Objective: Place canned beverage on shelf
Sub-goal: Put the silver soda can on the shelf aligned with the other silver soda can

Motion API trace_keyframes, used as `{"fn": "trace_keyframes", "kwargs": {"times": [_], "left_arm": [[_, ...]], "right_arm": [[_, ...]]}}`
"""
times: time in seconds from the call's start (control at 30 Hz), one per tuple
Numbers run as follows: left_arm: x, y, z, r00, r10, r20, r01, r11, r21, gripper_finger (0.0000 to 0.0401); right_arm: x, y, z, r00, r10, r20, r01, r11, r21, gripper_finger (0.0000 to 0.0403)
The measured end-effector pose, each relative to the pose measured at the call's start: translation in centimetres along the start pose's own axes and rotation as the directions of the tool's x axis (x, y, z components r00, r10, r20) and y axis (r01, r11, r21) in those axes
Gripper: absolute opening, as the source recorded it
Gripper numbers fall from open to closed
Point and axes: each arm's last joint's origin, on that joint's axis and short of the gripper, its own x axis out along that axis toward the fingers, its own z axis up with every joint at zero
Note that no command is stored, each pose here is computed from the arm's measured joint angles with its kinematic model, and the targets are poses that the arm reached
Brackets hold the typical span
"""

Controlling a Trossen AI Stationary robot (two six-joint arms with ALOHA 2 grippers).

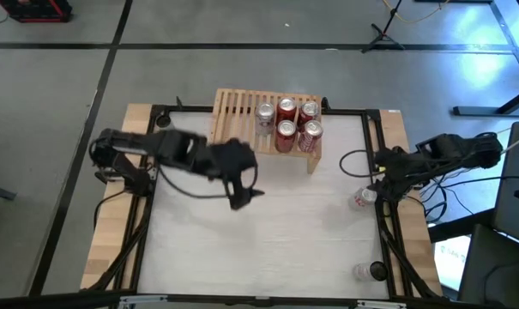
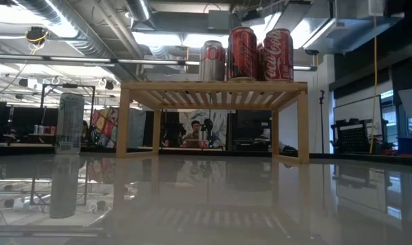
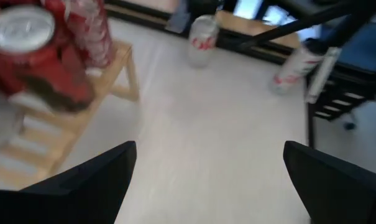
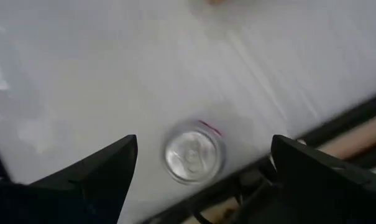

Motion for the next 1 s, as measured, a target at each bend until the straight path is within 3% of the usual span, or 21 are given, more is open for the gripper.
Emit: {"fn": "trace_keyframes", "kwargs": {"times": [0.2,0.43,0.73,1.0], "left_arm": [[0.9,-3.5,-3.8,0.994,0.114,0.000,-0.113,0.992,-0.055,0.0396],[2.2,-4.9,-6.7,0.987,0.157,-0.014,-0.158,0.979,-0.126,0.0396],[2.6,-4.9,-7.1,0.985,0.170,-0.023,-0.171,0.974,-0.149,0.0396],[2.7,-4.8,-7.1,0.985,0.172,-0.024,-0.174,0.975,-0.140,0.0396]], "right_arm": [[3.5,0.1,-1.0,0.985,-0.002,-0.174,0.007,1.000,0.030,0.0358],[5.0,0.4,-1.1,0.983,0.017,-0.182,-0.009,0.999,0.047,0.0356],[5.9,1.0,-0.5,0.975,-0.070,-0.211,0.079,0.996,0.037,0.0356],[8.1,2.7,0.5,0.923,-0.180,-0.341,0.187,0.982,-0.014,0.0356]]}}
